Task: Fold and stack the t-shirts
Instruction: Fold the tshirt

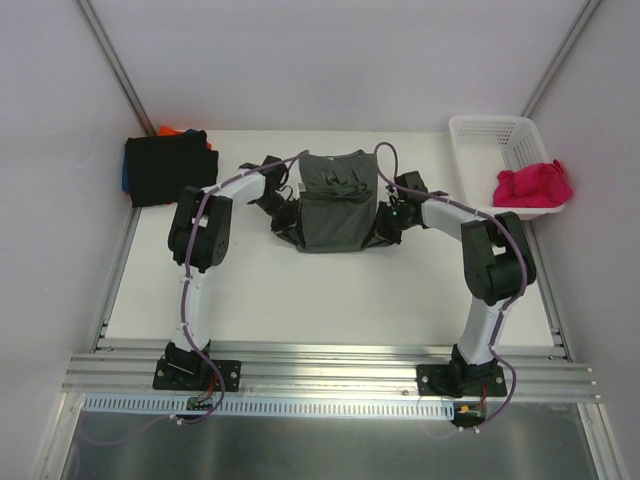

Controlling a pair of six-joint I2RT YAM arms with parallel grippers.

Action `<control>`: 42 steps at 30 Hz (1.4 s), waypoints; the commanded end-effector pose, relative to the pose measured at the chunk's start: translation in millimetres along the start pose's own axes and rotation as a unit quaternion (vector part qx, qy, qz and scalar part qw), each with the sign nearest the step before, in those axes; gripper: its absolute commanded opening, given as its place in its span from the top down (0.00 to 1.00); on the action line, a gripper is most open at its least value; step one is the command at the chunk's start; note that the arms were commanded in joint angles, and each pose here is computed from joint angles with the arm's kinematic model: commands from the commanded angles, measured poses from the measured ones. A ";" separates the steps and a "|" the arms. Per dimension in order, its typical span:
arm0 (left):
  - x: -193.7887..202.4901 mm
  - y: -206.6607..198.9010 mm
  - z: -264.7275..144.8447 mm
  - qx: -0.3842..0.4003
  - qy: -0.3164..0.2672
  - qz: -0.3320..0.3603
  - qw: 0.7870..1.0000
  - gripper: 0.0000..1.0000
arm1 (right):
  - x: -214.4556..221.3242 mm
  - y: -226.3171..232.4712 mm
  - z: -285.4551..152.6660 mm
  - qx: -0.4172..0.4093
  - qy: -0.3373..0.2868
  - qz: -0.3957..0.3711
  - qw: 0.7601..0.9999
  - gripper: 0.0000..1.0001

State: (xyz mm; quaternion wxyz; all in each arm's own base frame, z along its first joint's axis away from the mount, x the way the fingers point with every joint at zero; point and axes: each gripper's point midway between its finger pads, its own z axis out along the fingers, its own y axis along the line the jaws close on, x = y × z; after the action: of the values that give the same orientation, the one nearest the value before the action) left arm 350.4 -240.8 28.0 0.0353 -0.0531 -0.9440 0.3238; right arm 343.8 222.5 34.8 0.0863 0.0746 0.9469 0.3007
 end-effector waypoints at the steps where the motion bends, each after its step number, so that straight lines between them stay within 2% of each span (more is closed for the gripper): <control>1: 7.9 -27.6 -25.8 0.020 -0.017 0.023 0.999 0.88 | 0.0 15.7 -28.8 -0.017 -0.019 -0.024 0.999 0.91; 2: 9.6 -30.1 -30.6 0.019 -0.022 0.026 0.999 0.95 | 0.3 16.0 -32.7 -0.017 -0.020 -0.027 0.999 0.92; 5: 10.8 -40.4 -44.8 0.020 -0.037 0.043 0.998 1.00 | -1.3 26.3 -47.9 -0.030 -0.034 -0.040 0.998 0.94; 17: 11.2 -69.9 -99.0 0.000 -0.105 0.109 0.988 1.00 | -2.4 48.0 -81.3 -0.054 -0.071 -0.068 0.994 0.95; 23: 3.2 -81.3 -113.6 0.000 -0.127 0.128 0.984 1.00 | -22.7 68.3 -98.2 -0.072 -0.101 -0.079 0.989 0.95; 33: -51.7 -77.7 -115.7 -0.021 -0.161 0.149 0.975 1.00 | -95.3 100.2 -100.9 -0.084 -0.146 -0.116 0.979 0.96; 42: -106.8 -60.2 -110.5 -0.055 -0.197 0.158 0.966 1.00 | -121.2 85.0 -71.0 -0.068 -0.149 -0.118 0.979 0.96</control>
State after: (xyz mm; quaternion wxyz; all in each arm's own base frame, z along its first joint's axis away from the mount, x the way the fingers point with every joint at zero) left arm 443.6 -243.1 134.0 -0.1680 -0.1318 -0.9315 0.2943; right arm 435.6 231.0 141.5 0.2311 0.0128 0.9124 0.3377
